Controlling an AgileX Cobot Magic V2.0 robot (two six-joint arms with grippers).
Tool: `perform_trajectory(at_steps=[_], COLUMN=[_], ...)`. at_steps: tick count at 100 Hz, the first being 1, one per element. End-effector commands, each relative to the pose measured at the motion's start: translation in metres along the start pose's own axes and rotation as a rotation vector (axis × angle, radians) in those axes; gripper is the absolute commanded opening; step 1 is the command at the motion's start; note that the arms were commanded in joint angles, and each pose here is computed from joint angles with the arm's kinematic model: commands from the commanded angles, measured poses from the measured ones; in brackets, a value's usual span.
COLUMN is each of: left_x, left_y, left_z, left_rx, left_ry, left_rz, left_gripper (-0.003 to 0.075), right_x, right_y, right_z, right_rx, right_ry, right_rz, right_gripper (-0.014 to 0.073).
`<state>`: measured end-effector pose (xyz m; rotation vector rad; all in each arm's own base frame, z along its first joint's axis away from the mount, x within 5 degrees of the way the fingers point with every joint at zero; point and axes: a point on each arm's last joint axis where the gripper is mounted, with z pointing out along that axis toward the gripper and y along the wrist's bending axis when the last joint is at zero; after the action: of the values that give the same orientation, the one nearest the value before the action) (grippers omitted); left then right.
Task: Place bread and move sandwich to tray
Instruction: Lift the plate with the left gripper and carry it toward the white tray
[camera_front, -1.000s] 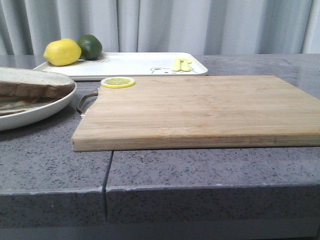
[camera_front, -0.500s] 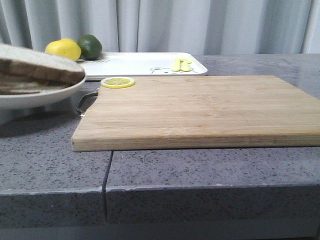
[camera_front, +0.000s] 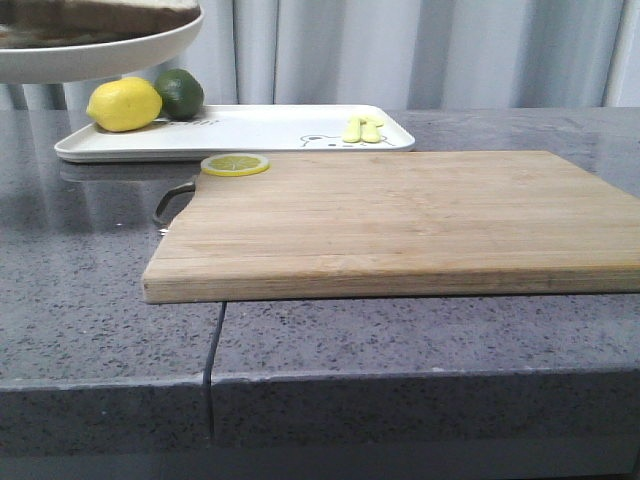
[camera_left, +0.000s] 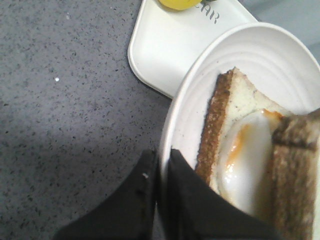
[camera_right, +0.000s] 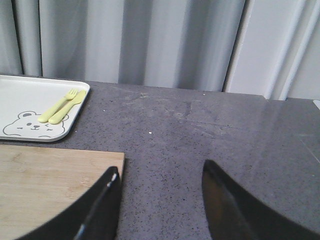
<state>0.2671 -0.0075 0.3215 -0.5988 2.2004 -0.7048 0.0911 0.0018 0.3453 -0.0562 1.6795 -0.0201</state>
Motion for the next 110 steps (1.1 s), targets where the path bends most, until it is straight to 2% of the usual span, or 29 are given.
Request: perform_trajectory(at_steps=[1, 42, 61, 76, 110], left_x=[-0.021, -0.061, -0.077, -0.09, -0.109], left_y=[-0.019, -0.055, -0.076, -0.09, -0.091], left_z=[-0.004, 0.056, 0.089, 0.111, 0.15], left_rx=[0.08, 0.189, 0.246, 0.286, 0.3], left_ry=[-0.061, 0.101, 0.218, 0.257, 0.26], left_rz=[-0.019, -0.008, 0.055, 0.089, 0.085], left_gripper=[-0.0019, -0.002, -0.002, -0.002, -0.002], right_x=[-0.015, -0.015, -0.015, -0.015, -0.015], right_y=[-0.001, -0.001, -0.001, -0.001, -0.001], right_z=[-0.003, -0.003, -0.003, -0.003, -0.003], right_rx=[0.002, 0.002, 0.002, 0.002, 0.003], right_ry=[-0.099, -0.101, -0.1, -0.099, -0.097], right_rz=[-0.005, -0.005, -0.005, -0.005, -0.005], right_gripper=[0.0384, 0.0384, 0.0384, 0.0384, 0.0384])
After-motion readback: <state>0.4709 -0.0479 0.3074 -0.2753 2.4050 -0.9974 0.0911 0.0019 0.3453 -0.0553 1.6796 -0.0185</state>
